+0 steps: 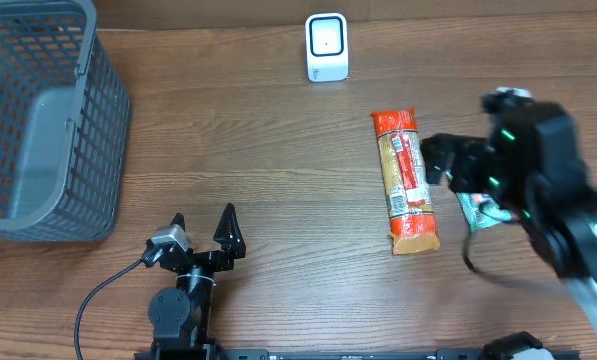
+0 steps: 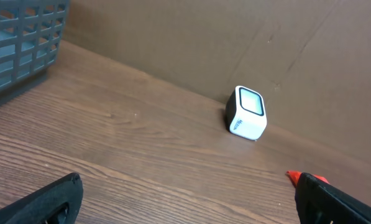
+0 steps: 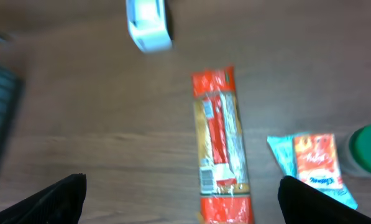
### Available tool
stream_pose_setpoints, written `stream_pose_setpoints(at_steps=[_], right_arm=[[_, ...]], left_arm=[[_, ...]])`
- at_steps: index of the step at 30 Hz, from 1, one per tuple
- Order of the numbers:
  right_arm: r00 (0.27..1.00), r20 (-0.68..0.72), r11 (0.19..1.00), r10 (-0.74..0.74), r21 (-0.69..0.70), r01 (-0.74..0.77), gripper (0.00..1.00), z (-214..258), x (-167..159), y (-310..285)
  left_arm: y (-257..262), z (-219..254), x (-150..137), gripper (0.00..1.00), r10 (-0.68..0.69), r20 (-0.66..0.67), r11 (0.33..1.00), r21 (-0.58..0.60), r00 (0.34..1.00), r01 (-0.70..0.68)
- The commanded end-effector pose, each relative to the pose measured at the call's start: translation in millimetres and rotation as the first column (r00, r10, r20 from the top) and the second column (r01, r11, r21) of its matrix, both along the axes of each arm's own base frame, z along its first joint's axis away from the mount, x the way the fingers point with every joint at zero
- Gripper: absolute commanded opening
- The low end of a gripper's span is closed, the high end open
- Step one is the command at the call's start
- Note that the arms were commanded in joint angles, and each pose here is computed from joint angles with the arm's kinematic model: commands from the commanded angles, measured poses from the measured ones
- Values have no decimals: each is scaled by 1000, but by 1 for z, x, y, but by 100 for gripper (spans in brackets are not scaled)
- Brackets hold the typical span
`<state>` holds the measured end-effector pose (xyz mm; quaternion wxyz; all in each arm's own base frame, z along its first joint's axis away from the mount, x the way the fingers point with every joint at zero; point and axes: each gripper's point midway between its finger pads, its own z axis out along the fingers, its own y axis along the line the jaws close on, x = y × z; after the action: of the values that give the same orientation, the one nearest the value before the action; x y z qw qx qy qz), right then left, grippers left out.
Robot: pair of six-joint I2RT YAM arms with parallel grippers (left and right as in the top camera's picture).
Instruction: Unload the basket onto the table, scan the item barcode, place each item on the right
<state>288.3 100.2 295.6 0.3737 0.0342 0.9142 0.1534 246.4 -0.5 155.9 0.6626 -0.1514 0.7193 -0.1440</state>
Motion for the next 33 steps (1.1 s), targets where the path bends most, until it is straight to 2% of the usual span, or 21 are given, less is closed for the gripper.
stream_pose_setpoints(at_steps=[1,7,10,15,22,27,33], right_arm=[[991,133,999,-7,45,1,100,39,-25,-9],[966,260,996,-15,86,-8,100,72,-57,-20],[941,336,990,-45,-114,88,100,77,-55,-52],[944,323,981,-70,-152,125,100,72,-62,-63],[899,419,973,-125,-127,194,100,92,-80,-79],[823,547,971,-154,-69,228,100,114,-109,-94],[729,658,970,-187,9,241,100,112,-142,-106]], left_arm=[[0,0,0,100,-2,4,1000,-14,1000,2],[0,0,0,100,-2,4,1000,-14,1000,2],[0,0,0,100,-2,4,1000,-14,1000,2],[0,0,0,100,-2,4,1000,-14,1000,2],[0,0,0,100,-3,4,1000,-14,1000,3],[0,0,0,100,-2,4,1000,-14,1000,2],[0,0,0,100,-3,4,1000,-14,1000,3]])
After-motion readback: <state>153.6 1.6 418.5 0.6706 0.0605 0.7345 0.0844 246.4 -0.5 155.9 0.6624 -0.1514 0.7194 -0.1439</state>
